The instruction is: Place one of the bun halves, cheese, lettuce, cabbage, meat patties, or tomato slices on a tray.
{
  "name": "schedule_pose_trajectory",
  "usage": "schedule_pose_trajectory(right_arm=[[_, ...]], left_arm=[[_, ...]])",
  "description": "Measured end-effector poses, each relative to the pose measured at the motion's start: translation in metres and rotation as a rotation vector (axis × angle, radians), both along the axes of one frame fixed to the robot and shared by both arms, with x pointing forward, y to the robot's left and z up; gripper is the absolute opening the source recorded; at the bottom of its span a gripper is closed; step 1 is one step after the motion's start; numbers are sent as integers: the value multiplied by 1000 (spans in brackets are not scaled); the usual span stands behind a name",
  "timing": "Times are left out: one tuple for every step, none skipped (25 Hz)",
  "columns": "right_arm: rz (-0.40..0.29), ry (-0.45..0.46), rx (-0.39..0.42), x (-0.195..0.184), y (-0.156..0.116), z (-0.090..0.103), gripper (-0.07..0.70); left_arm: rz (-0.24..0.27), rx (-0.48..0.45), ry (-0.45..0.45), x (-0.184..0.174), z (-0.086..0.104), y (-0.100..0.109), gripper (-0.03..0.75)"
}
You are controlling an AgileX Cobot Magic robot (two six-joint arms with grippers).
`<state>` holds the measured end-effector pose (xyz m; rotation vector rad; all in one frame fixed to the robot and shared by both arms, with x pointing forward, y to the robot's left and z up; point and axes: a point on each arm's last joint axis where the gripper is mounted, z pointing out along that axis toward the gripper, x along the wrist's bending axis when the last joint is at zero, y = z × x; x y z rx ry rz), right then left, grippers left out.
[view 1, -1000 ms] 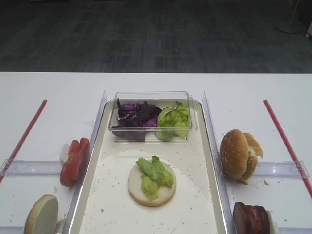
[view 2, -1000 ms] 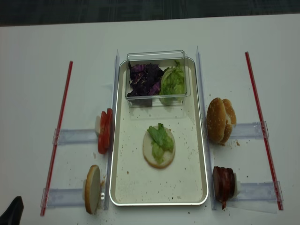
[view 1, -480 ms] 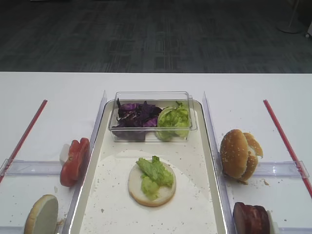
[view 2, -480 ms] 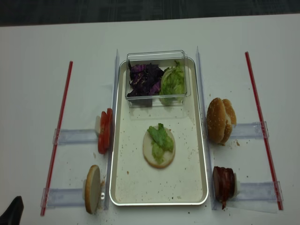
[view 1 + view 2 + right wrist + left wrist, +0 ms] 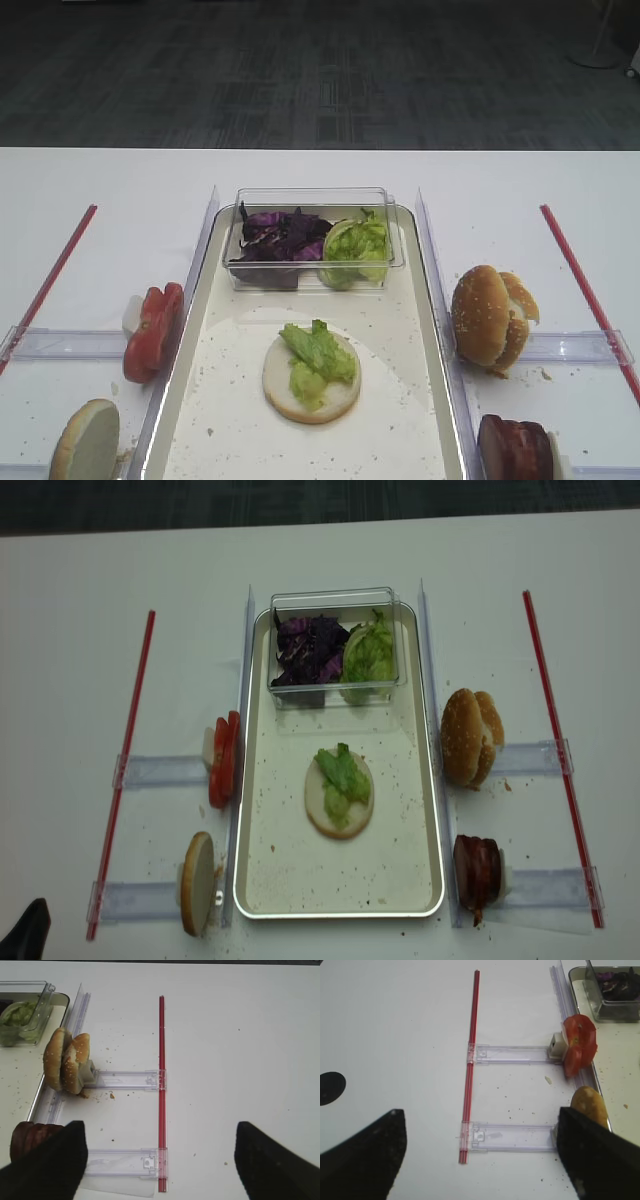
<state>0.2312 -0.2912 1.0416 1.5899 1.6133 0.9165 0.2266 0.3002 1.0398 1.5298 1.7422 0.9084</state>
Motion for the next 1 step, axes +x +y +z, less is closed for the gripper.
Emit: schedule_pose_trajectory(right_arm=[[0, 0, 0, 0, 0, 0, 617]], left_arm=[[0, 0, 0, 0, 0, 0, 565]])
